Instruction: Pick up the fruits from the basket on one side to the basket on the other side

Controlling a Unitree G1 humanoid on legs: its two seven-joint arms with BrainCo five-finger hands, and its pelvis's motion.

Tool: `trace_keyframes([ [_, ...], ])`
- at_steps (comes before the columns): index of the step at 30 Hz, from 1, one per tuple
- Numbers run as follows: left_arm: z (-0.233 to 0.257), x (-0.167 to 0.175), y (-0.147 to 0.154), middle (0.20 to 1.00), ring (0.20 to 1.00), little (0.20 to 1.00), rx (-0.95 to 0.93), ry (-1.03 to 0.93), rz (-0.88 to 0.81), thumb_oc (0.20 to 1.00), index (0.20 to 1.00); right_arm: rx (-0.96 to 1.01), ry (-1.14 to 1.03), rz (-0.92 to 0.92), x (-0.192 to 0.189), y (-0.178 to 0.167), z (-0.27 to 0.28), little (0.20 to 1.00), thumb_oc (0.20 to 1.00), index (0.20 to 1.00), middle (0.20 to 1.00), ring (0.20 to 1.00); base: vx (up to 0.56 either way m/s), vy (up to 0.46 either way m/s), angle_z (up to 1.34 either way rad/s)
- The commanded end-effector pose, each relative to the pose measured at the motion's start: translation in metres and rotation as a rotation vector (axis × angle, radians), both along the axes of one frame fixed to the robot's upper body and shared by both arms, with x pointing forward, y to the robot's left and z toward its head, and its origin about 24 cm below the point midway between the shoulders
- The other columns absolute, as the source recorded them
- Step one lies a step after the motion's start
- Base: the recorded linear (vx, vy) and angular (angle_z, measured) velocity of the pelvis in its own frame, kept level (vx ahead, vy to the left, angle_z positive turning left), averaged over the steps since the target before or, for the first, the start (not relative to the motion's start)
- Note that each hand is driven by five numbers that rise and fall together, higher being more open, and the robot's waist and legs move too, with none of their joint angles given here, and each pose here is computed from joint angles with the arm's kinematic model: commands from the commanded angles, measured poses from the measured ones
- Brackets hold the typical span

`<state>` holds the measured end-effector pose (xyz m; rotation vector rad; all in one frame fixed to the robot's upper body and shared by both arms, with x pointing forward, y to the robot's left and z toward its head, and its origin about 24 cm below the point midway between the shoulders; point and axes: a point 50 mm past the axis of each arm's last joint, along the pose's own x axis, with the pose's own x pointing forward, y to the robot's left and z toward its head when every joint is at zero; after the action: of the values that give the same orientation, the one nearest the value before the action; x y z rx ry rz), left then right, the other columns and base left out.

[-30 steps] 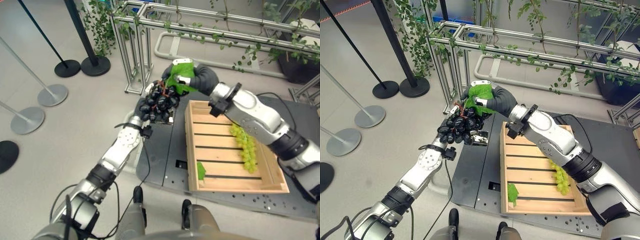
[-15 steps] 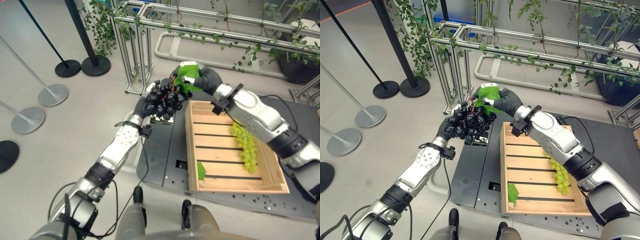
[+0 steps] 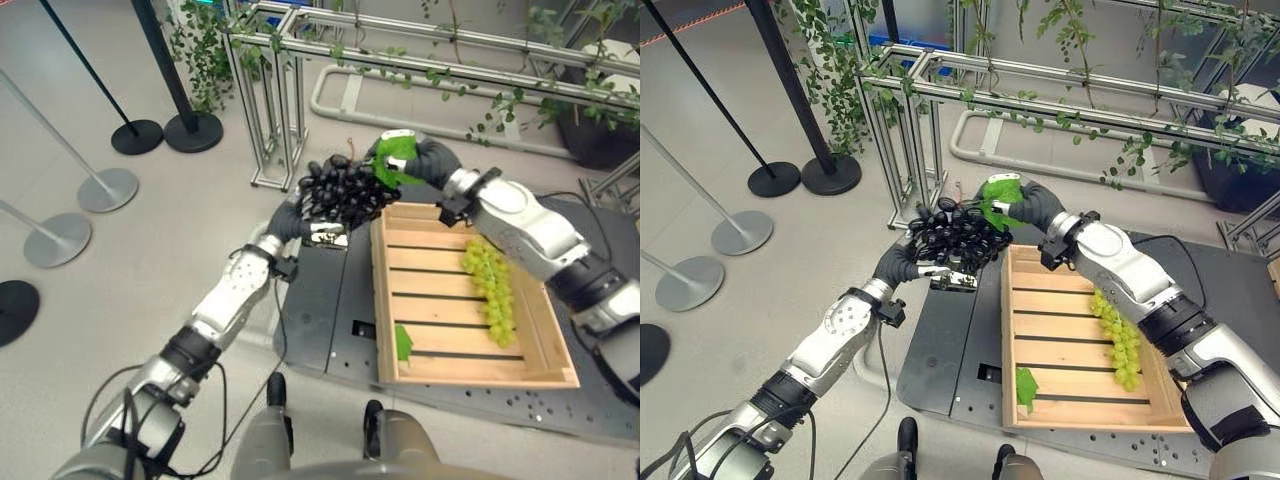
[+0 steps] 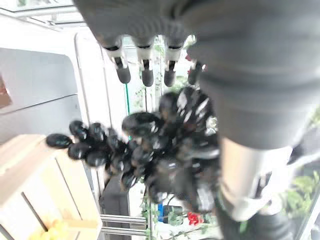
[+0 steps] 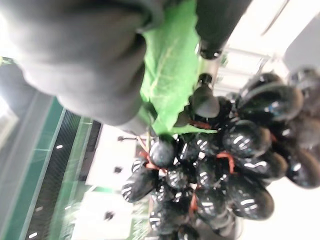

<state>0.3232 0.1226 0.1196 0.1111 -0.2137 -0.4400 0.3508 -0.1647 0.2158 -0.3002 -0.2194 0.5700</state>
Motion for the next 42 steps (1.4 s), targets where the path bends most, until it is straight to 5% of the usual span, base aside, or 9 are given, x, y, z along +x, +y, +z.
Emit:
trace_keyframes([
  [1, 0.023, -0.008, -0.003, 1.0, 1.0, 1.0, -0.07, -0.079, -0.07, 1.0, 1.0, 0.017, -0.204, -0.049, -0.002, -0.01, 0.049, 0.2, 0.2, 0.2, 0.2, 0.2, 0.0, 0.0, 0.0],
  [15, 0.029, -0.007, 0.004, 1.0, 1.0, 1.0, -0.112, -0.111, -0.013, 1.0, 1.0, -0.014, -0.217, -0.064, -0.003, -0.011, 0.043, 0.2, 0.2, 0.2, 0.2, 0.2, 0.0, 0.0, 0.0],
  [20, 0.036, -0.005, 0.001, 1.0, 1.0, 1.0, 0.069, -0.179, -0.029, 1.0, 1.0, -0.083, -0.241, -0.104, 0.0, -0.014, 0.045, 0.2, 0.2, 0.2, 0.2, 0.2, 0.0, 0.0, 0.0],
  [42, 0.05, 0.012, -0.04, 1.0, 1.0, 1.0, 0.152, -0.253, -0.023, 1.0, 1.0, -0.1, -0.293, -0.122, 0.002, 0.017, 0.025, 0.2, 0.2, 0.2, 0.2, 0.2, 0.0, 0.0, 0.0],
])
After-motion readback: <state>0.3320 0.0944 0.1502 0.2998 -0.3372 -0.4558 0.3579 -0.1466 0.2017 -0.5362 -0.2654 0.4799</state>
